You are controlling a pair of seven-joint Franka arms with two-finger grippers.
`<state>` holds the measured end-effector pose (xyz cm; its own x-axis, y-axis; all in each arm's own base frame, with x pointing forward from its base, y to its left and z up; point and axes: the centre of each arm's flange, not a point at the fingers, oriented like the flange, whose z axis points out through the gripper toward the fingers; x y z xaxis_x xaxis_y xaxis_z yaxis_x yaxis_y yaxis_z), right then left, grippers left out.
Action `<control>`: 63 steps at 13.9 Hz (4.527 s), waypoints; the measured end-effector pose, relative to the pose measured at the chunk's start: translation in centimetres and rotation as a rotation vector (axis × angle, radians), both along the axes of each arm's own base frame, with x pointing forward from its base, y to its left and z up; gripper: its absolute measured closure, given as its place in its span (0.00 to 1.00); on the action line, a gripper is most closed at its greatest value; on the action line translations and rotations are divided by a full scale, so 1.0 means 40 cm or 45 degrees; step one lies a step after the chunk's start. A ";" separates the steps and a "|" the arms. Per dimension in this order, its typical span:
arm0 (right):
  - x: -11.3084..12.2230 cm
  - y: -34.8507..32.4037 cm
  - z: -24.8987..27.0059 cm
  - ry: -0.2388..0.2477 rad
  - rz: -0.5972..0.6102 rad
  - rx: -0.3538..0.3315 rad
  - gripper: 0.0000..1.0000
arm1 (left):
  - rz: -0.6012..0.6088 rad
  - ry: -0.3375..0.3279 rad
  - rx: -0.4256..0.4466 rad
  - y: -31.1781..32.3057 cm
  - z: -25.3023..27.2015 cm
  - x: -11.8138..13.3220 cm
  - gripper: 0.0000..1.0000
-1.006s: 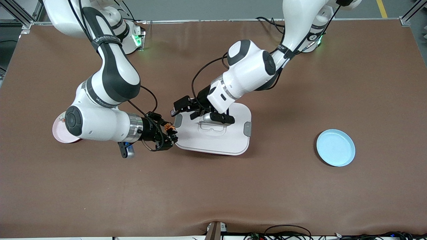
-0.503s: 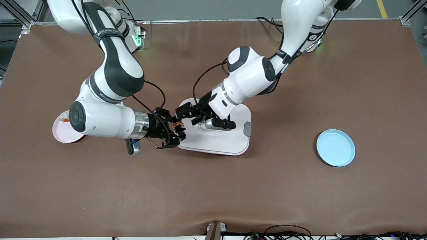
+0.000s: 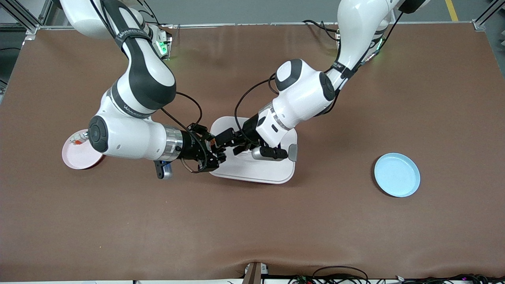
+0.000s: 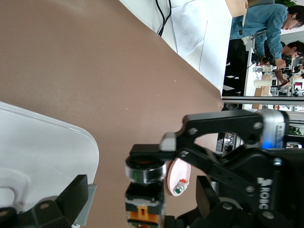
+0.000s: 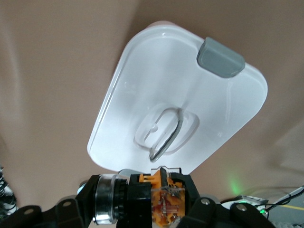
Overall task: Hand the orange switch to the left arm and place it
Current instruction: 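Carry the switch over the box toward the left gripper, then grasp the switch with the left gripper while the right gripper holds, then open the right gripper and withdraw while the left gripper carries switch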
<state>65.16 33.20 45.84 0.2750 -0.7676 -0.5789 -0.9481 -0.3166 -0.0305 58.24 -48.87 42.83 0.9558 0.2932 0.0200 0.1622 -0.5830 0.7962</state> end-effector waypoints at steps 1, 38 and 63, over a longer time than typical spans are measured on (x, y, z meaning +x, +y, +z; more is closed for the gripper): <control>0.002 0.000 0.010 -0.004 -0.006 0.011 0.27 | -0.003 0.003 0.001 -0.004 -0.005 -0.003 0.00; 0.030 -0.025 0.042 -0.043 -0.037 0.033 0.00 | 0.005 -0.036 -0.031 -0.006 0.046 0.004 0.65; 0.007 -0.670 0.076 -0.078 0.997 -0.184 0.00 | -0.335 0.293 0.945 0.673 0.443 -0.070 0.65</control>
<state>65.43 6.40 48.87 0.7934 -0.4046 -0.4548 -0.4463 -0.8947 0.0174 55.44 -21.96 60.55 0.9954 0.0463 -0.0844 0.0587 -0.9866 0.1519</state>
